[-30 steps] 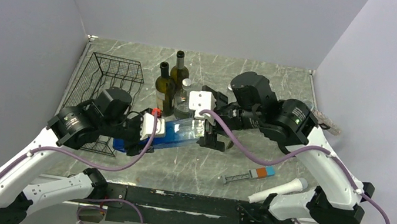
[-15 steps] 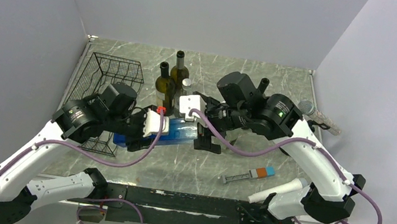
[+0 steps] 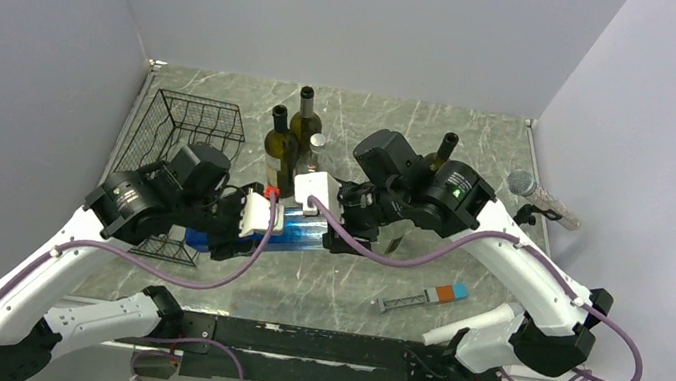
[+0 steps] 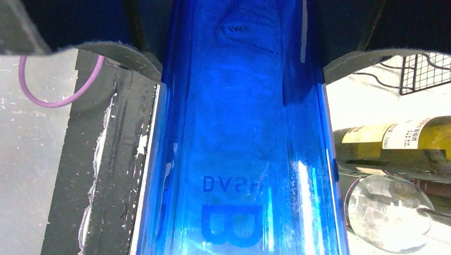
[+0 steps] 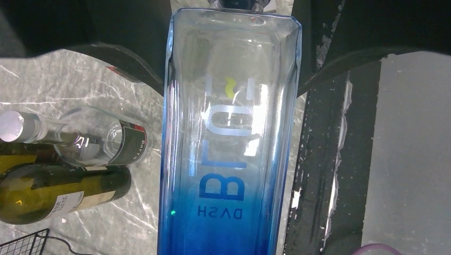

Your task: Put the wine bottle on the wine rack

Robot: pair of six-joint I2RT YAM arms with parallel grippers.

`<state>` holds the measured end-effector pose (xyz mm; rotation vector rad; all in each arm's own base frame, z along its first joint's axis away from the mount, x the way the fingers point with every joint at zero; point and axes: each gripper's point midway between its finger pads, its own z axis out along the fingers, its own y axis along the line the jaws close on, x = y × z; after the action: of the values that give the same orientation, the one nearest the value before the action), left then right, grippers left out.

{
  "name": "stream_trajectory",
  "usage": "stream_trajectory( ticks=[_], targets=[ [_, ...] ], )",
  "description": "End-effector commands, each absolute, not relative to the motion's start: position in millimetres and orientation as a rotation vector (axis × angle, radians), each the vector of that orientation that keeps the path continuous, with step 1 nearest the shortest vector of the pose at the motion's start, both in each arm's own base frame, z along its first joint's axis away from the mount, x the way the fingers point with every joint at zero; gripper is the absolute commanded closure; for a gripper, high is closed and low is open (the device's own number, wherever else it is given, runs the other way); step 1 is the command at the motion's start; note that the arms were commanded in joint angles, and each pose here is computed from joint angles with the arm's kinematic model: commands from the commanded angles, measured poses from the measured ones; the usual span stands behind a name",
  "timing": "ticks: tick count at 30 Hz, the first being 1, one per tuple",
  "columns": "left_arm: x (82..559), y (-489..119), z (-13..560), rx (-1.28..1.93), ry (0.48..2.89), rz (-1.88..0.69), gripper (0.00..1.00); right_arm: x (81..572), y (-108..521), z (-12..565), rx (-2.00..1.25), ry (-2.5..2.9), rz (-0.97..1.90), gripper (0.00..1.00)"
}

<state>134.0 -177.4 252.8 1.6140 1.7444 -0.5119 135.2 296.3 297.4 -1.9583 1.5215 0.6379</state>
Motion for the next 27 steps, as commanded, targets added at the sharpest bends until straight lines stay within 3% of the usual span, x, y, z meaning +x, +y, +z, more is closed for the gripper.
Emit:
stream_trajectory(
  ticks=[1, 8, 11, 15, 18, 20, 21, 22, 27],
  targets=[
    [149, -198, 323, 1.484, 1.431, -0.494, 0.99, 146, 303, 313, -1.854, 1.521, 0.635, 1.00],
    [147, -195, 330, 1.458, 1.396, -0.486, 0.99, 146, 311, 328, -1.790, 1.488, 0.669, 1.00],
    [148, -194, 330, 1.437, 1.405, -0.481, 0.94, 147, 314, 333, -1.760, 1.475, 0.677, 1.00],
    [148, -194, 329, 1.413, 1.413, -0.486, 0.68, 146, 315, 343, -1.719, 1.448, 0.694, 1.00],
    [150, -193, 329, 1.389, 1.418, -0.481, 0.34, 147, 316, 349, -1.683, 1.429, 0.699, 1.00],
    [152, -192, 327, 1.370, 1.429, -0.475, 0.22, 148, 316, 353, -1.657, 1.425, 0.699, 1.00],
    [153, -192, 327, 1.360, 1.431, -0.473, 0.08, 149, 316, 354, -1.640, 1.430, 0.697, 1.00],
    [155, -191, 326, 1.345, 1.441, -0.465, 0.02, 152, 316, 355, -1.615, 1.442, 0.689, 1.00],
    [159, -190, 320, 1.331, 1.470, -0.453, 0.01, 164, 315, 356, -1.535, 1.497, 0.647, 1.00]
  ],
)
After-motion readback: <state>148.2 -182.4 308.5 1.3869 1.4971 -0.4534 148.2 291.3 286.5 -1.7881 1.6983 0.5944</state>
